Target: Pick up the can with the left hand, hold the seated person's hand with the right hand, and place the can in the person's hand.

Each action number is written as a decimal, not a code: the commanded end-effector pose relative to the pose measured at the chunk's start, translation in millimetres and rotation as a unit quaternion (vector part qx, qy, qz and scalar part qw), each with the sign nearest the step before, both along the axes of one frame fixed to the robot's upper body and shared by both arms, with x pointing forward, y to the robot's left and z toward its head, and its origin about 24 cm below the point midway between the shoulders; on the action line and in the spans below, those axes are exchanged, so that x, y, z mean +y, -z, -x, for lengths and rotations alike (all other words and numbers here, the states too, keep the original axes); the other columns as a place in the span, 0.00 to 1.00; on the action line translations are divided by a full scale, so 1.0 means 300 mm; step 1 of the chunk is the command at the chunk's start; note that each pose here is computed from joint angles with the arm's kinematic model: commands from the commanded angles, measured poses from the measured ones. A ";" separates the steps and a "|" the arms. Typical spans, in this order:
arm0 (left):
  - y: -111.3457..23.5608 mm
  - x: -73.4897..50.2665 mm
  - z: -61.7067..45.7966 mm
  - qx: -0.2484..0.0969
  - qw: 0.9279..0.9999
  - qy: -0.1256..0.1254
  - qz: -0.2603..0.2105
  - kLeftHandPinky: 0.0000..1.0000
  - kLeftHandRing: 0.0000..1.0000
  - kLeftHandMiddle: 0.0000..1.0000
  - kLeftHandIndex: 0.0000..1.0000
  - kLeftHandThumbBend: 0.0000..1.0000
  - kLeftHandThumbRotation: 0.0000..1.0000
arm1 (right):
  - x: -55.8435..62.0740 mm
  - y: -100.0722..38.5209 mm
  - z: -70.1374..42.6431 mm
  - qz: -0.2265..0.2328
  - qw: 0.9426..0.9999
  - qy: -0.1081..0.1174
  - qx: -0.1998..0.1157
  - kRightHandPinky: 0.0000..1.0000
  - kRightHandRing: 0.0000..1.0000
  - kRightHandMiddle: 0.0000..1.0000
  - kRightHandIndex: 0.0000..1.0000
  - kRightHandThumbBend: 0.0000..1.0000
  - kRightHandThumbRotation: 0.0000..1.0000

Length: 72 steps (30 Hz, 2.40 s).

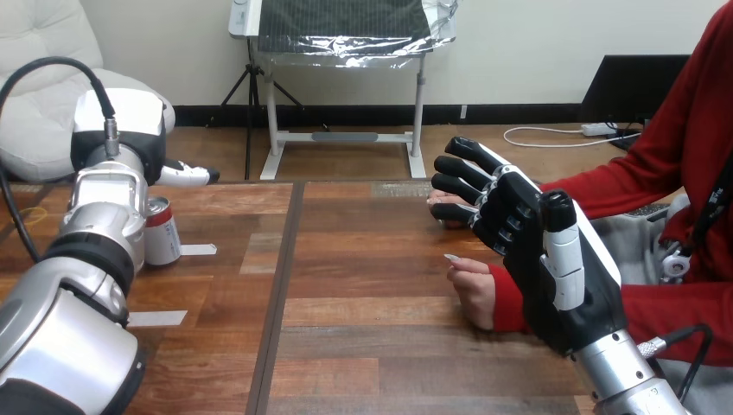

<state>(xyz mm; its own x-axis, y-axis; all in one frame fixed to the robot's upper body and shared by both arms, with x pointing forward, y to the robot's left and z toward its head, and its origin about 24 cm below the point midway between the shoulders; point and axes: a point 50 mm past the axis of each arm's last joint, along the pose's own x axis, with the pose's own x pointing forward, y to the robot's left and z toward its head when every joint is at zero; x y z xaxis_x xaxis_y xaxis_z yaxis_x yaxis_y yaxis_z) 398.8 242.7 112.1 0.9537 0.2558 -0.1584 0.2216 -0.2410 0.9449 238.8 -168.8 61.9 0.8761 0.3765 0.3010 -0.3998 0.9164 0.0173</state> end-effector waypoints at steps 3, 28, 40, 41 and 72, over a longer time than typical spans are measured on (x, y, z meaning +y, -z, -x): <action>-0.051 -0.024 -0.023 -0.011 1.000 0.013 -0.026 0.93 0.93 0.94 0.92 0.76 0.82 | 0.013 -0.063 -0.023 -0.002 0.999 -0.006 -0.048 0.78 0.86 0.87 0.88 0.82 1.00; -0.001 -0.028 -0.008 0.006 1.000 0.007 -0.012 0.93 0.93 0.94 0.92 0.77 0.81 | 0.004 -0.071 -0.023 -0.002 0.998 -0.010 -0.054 0.75 0.85 0.86 0.87 0.85 1.00; 0.023 -0.026 0.001 0.019 1.000 0.008 -0.013 0.91 0.92 0.93 0.91 0.77 0.83 | 0.004 -0.070 -0.020 -0.004 0.998 -0.014 -0.056 0.76 0.86 0.86 0.88 0.85 1.00; 0.025 -0.026 0.002 0.019 1.000 0.008 -0.012 0.91 0.92 0.93 0.91 0.77 0.83 | 0.004 -0.070 -0.020 -0.004 0.998 -0.014 -0.057 0.76 0.86 0.86 0.88 0.85 1.00; 0.082 -0.025 0.024 0.039 0.999 0.000 0.015 0.92 0.93 0.94 0.92 0.77 0.84 | 0.002 -0.070 -0.019 -0.005 0.998 -0.013 -0.055 0.78 0.86 0.87 0.88 0.87 1.00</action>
